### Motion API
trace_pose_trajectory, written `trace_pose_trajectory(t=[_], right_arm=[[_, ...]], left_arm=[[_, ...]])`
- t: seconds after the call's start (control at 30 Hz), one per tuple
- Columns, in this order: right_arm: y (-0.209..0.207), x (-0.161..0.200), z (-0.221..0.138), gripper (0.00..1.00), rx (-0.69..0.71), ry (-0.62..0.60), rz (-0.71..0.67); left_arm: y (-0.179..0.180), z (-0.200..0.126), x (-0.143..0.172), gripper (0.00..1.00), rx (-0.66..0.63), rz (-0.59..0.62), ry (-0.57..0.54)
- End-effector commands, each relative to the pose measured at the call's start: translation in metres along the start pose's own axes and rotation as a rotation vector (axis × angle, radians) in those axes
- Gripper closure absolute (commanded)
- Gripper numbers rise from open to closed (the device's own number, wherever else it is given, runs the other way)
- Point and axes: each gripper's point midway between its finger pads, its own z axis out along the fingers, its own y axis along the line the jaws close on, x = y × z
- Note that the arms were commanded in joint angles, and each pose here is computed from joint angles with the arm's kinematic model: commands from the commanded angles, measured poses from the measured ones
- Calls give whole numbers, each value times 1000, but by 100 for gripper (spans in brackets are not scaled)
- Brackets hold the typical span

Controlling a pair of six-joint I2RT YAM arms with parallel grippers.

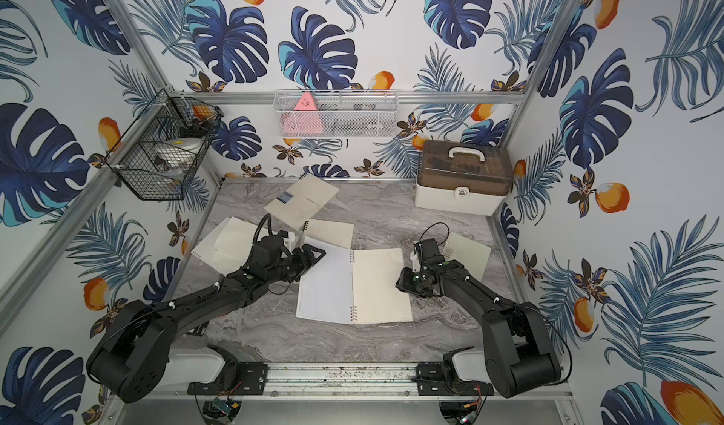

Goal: Tear off pages from different notebooks
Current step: Tear off the paper from the notebook.

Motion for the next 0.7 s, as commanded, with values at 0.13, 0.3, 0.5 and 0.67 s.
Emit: trace_pose_trajectory(t=[0.13, 0.3, 0.5, 0.67], right_arm=[[-6, -1, 4, 54, 12, 3, 5], [-1, 0, 5, 58, -22, 2, 8], [-1, 0, 5, 59, -25, 5, 10], [-14, -1, 7, 55, 40, 0, 24]], left_arm=[[0, 3, 1, 21, 11, 9, 13], [1, 4, 0, 21, 11, 7, 13], [4, 7, 1, 20, 13, -3, 20], [6, 8, 2, 20, 11, -8, 24]])
